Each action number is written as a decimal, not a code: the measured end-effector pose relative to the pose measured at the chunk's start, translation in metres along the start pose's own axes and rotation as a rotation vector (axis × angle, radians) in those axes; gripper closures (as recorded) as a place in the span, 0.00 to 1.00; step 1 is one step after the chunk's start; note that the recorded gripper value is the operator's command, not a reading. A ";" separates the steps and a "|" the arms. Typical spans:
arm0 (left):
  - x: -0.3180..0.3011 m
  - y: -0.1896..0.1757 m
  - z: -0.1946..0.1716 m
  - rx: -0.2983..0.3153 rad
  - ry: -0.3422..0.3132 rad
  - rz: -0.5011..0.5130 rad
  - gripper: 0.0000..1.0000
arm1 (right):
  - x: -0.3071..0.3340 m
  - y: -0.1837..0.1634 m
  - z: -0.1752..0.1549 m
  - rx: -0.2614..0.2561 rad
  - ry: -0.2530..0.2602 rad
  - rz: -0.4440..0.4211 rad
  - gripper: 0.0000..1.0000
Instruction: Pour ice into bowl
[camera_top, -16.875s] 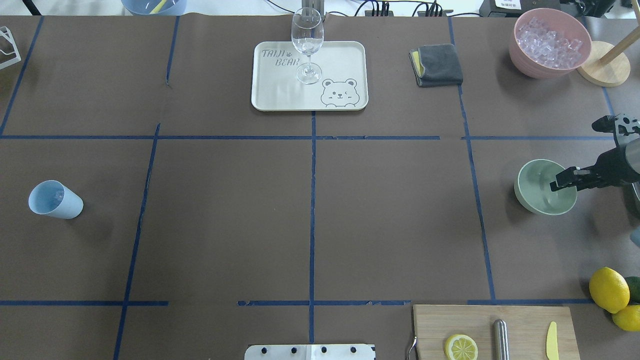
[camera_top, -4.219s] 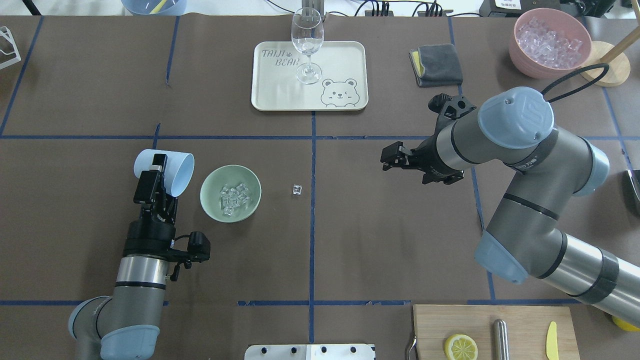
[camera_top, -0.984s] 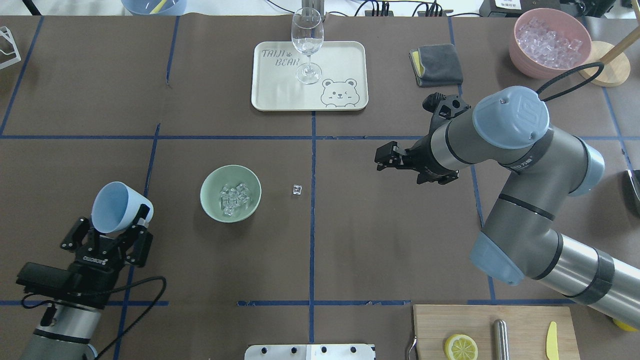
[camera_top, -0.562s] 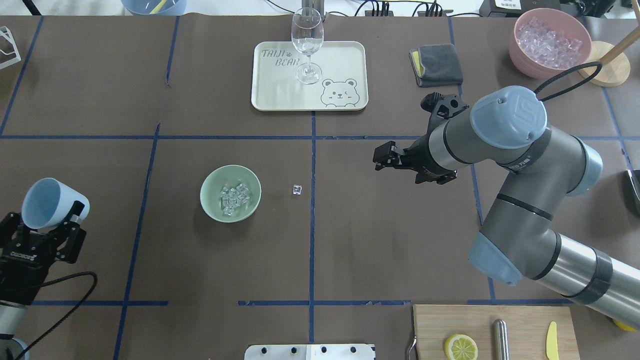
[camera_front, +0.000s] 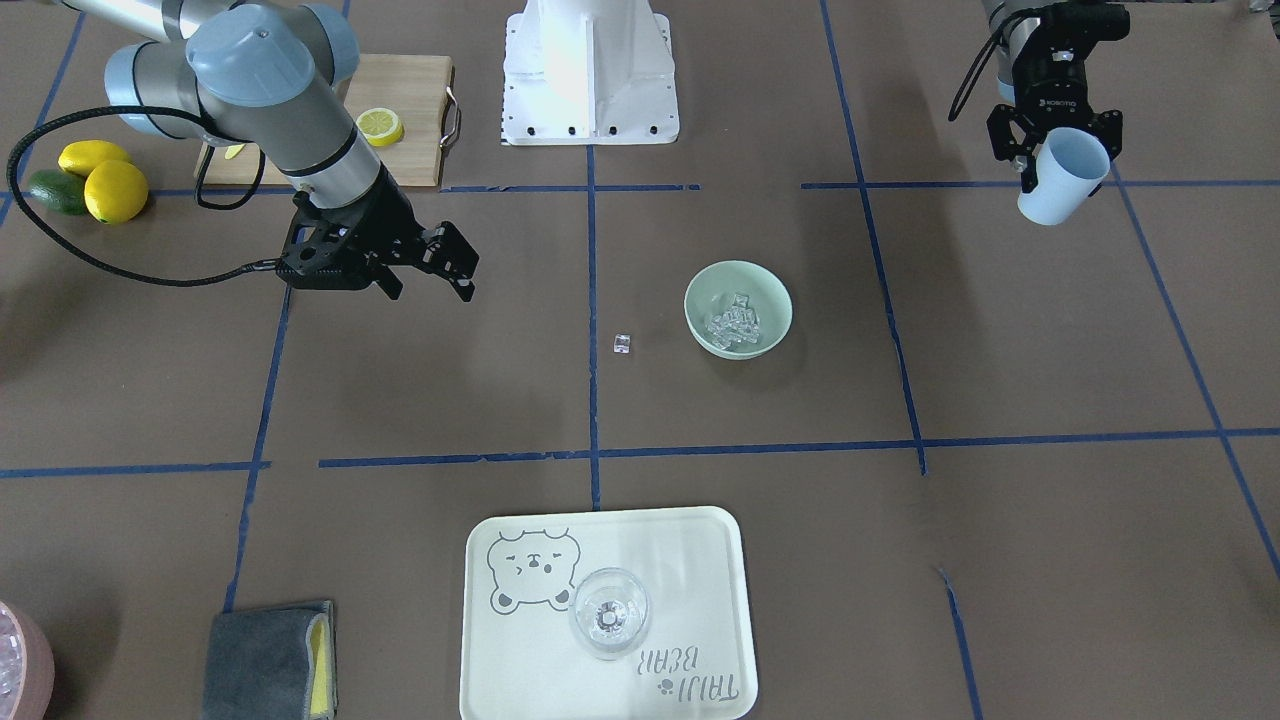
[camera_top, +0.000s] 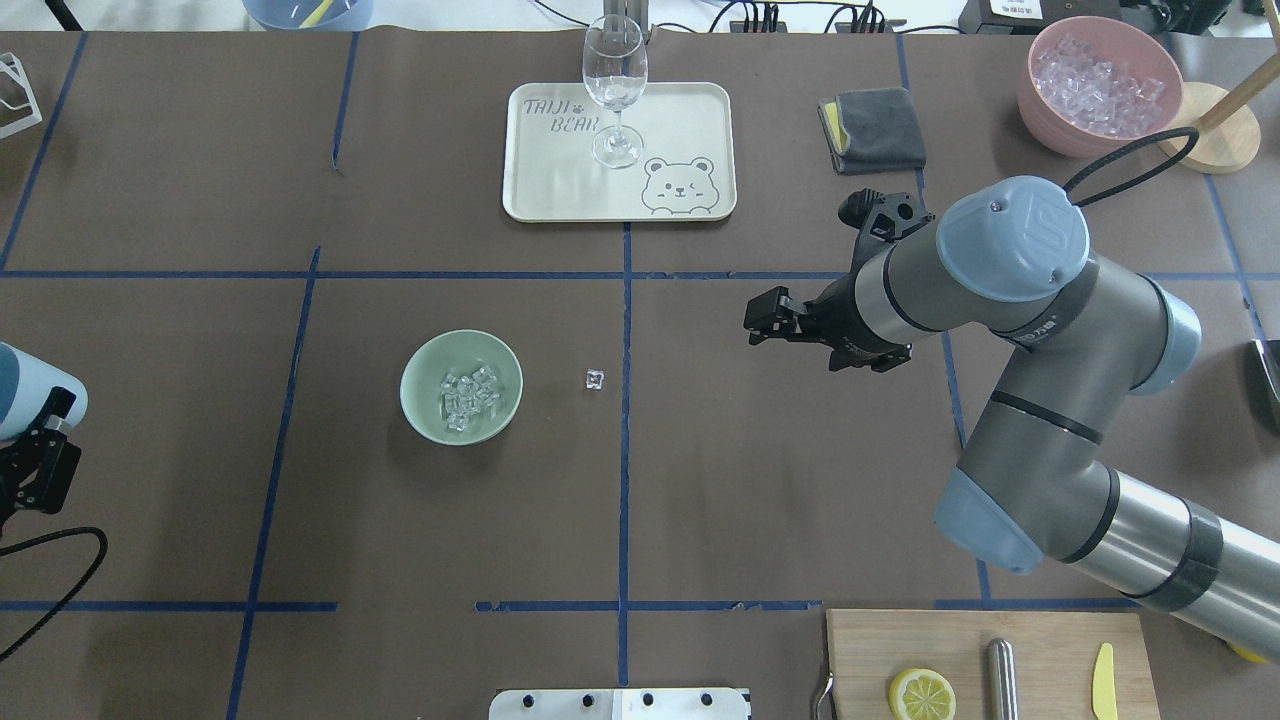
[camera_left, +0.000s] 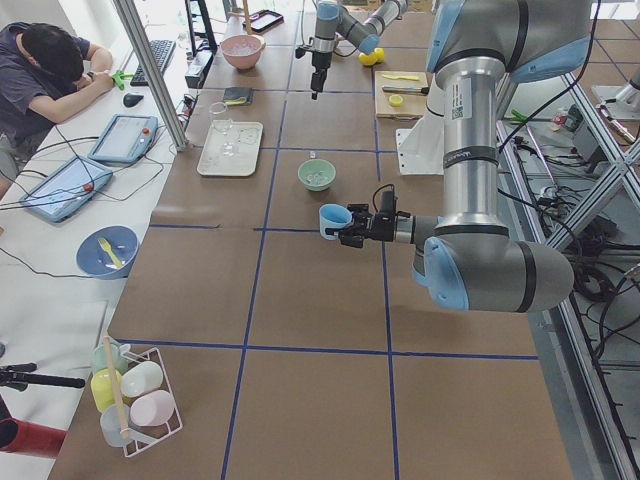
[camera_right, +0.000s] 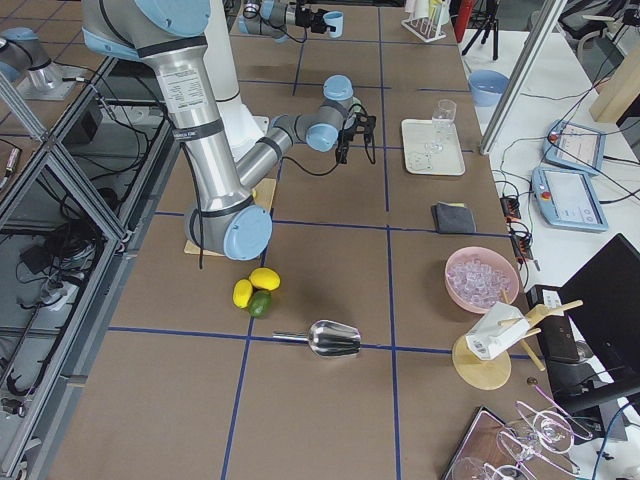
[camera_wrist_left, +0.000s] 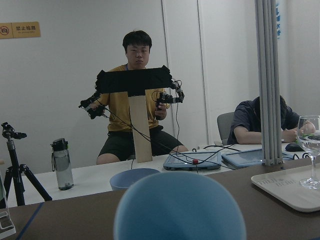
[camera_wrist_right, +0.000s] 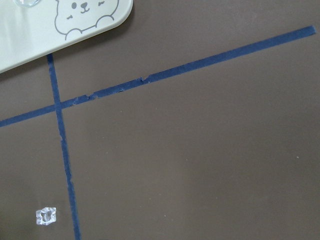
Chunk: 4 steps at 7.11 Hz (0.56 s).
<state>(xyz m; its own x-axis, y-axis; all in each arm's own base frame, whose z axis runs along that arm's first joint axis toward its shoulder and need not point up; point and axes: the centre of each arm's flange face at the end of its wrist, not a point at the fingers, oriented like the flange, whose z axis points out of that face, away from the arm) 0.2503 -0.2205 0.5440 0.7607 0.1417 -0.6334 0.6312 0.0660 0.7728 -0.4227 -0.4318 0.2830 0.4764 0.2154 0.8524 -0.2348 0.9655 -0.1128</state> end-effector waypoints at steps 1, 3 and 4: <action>-0.002 0.002 0.000 0.001 -0.003 0.000 1.00 | 0.000 0.001 0.000 -0.002 0.000 -0.001 0.00; -0.013 0.023 -0.002 -0.013 0.001 0.095 1.00 | 0.001 0.001 0.001 -0.006 0.001 -0.001 0.00; -0.013 0.033 -0.002 -0.023 0.004 0.182 1.00 | 0.001 0.001 0.002 -0.006 0.001 -0.002 0.00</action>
<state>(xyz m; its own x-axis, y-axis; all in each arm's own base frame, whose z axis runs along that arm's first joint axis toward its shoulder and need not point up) 0.2606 -0.2183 0.5781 0.8614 0.1571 -0.4830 0.4796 0.0612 0.8754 -0.4239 -0.4309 0.2844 0.4778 0.2139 0.8520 -0.2286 0.9668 -0.1145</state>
